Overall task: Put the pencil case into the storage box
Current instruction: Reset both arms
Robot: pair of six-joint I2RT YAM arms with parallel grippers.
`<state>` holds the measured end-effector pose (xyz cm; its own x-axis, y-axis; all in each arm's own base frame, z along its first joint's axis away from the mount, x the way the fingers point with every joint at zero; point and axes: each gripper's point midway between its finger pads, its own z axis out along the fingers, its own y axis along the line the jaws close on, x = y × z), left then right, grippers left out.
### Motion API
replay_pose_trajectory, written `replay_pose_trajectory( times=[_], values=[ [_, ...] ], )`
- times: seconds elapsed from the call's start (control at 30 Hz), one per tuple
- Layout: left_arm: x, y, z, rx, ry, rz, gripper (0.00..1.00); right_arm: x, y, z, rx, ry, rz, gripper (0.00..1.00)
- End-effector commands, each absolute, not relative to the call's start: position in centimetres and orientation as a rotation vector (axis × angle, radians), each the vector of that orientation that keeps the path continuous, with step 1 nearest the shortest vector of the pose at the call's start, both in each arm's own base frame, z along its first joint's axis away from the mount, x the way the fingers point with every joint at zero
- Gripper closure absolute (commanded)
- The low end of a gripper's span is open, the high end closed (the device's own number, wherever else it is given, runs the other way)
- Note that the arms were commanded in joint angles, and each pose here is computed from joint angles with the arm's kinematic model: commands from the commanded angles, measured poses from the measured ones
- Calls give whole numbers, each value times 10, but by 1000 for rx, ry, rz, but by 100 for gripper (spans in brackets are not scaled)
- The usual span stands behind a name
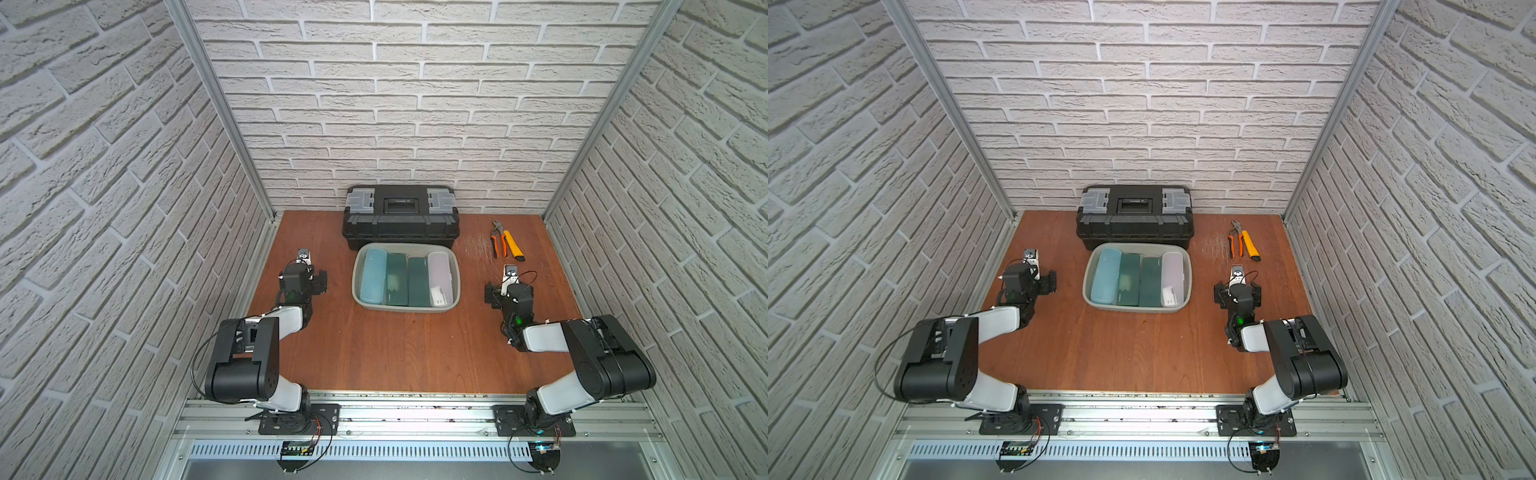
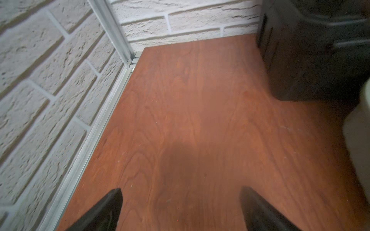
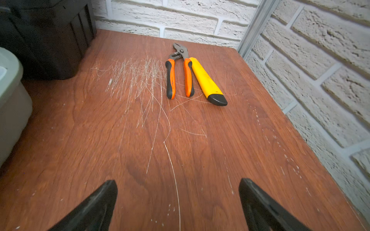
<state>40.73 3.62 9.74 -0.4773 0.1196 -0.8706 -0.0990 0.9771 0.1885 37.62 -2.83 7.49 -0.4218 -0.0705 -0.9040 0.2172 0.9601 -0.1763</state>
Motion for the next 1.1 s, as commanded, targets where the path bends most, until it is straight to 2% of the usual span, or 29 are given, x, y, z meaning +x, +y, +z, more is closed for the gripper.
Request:
replay_pose_trajectory(
  times=[0.0, 1.07],
  values=[
    [402, 41, 94, 3, 2005, 189, 1, 388, -26, 99, 108, 1899, -280, 1],
    [396, 39, 88, 9, 1950, 192, 2, 388, -27, 99, 109, 1904, -273, 1]
  ],
)
